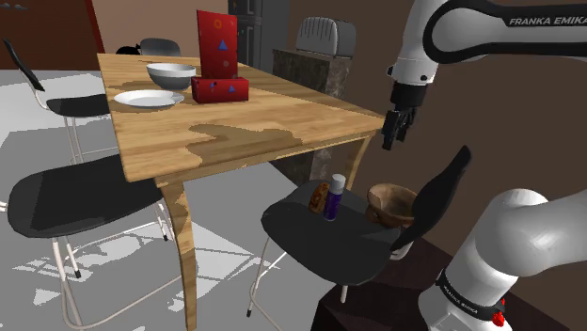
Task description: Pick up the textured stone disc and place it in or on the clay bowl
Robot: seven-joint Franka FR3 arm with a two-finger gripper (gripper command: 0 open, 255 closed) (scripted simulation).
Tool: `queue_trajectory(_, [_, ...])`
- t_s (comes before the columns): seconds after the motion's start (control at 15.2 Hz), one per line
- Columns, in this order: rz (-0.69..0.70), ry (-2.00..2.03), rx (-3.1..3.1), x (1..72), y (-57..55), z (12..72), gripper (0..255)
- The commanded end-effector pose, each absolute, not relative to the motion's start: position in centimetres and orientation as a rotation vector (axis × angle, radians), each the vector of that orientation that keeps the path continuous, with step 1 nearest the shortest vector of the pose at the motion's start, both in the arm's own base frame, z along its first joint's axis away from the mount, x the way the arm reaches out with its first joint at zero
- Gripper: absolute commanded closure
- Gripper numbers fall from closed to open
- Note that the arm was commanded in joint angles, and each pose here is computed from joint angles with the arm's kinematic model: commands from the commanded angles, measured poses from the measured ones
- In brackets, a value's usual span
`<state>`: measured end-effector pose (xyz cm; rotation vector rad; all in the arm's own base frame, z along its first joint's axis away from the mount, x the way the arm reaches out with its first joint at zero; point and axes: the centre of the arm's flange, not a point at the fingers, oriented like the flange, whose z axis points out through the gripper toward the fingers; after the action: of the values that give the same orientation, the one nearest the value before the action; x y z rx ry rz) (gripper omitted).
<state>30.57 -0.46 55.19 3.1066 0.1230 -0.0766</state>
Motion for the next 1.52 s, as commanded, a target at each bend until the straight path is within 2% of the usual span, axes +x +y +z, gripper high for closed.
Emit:
queue_trajectory(0.0, [-0.077,0.123,3.107,30.6,-0.5,55.2,0])
queue_trajectory(0.46, [0.035,-0.641,3.016,33.0,5.7,48.8,0])
queue_trajectory(1.06, [0.171,-1.542,2.632,40.4,10.1,40.9,0])
queue_trajectory(1.45, [0.180,-1.599,2.594,41.2,9.9,37.7,0])
